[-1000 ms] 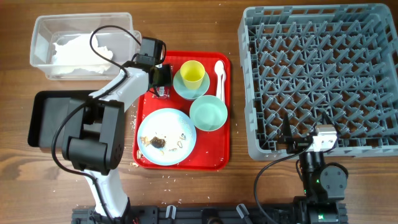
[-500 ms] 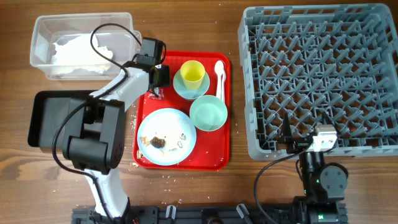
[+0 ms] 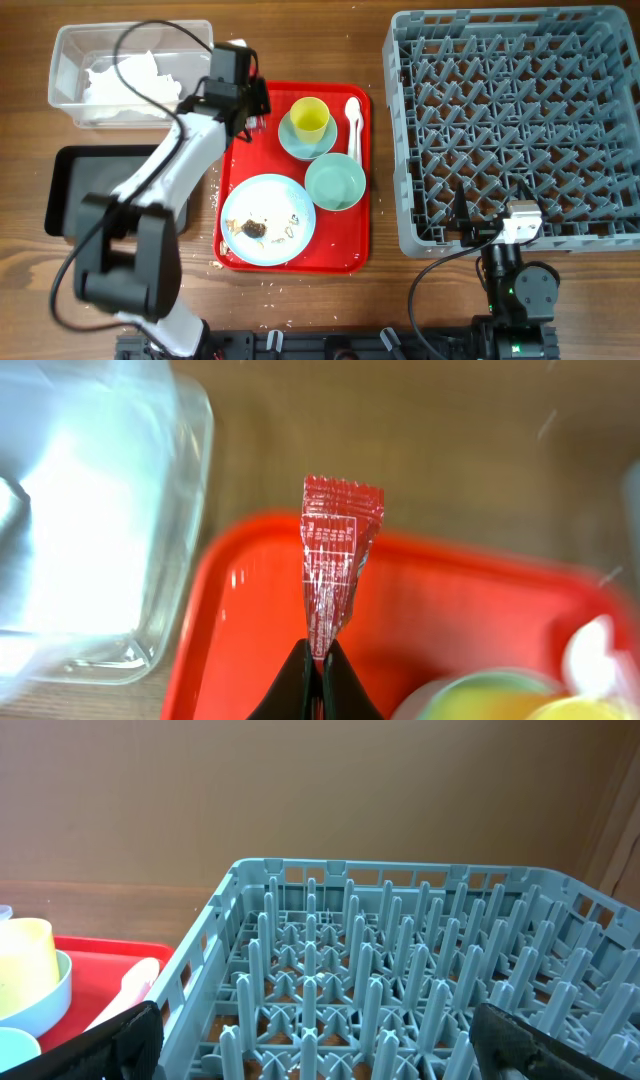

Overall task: Sort waste into correct bins and load items into the dishwasher rack
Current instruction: 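Lift the wrapper and drop it into the clear bin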

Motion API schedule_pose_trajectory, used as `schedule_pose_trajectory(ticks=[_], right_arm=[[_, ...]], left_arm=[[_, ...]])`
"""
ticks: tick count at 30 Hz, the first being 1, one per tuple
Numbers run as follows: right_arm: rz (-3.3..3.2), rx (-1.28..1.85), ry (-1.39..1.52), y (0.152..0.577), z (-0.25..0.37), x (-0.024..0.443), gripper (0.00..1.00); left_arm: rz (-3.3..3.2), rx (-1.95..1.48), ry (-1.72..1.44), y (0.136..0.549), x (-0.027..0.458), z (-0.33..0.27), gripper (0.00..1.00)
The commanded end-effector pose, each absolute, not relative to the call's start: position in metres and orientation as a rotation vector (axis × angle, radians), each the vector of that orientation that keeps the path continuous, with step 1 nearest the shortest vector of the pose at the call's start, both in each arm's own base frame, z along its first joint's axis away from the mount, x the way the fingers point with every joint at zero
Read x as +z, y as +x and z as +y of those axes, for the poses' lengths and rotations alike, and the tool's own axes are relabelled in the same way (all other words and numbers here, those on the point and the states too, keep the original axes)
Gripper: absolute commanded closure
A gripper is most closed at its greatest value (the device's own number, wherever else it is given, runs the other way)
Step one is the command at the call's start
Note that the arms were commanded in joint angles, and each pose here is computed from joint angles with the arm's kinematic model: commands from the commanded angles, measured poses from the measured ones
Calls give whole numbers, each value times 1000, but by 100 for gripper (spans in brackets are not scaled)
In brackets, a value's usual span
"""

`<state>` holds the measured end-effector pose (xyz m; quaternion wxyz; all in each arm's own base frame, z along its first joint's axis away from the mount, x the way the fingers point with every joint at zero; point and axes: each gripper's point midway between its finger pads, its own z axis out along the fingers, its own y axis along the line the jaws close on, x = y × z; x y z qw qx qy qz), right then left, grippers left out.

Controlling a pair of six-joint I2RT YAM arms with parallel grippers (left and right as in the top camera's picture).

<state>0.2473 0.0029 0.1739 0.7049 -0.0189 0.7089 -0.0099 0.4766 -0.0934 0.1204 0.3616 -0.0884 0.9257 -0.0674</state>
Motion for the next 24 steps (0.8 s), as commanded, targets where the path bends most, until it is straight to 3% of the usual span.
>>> schedule_pose_trajectory(ticks=[1,10,16,17,18,20,22,24], right_arm=[[1568,-35,-47,247,2,176,0],[1568,-35,-47,247,2,176,0],[1568,-35,-46,247,2,176,0],[1568,-35,-47,247,2,176,0],[1568,-35,-46,247,2,176,0],[1568,-35,-47,247,2,176,0],[1568,-35,-47,247,2,176,0],[1568,-35,-47,247,2,176,0]], left_arm=[[2233,-189,-580,489,147,-49,96],[1893,-268,-926,519,188,48,94],[1755,-265,-962,527,210,87,75],[1752,-263,-964,527,210,89,68],[1752,-261,-966,527,210,90,41],[1753,-261,-965,527,210,90,12],[1751,-261,-965,527,210,90,0],[1753,-259,-963,527,210,90,0]])
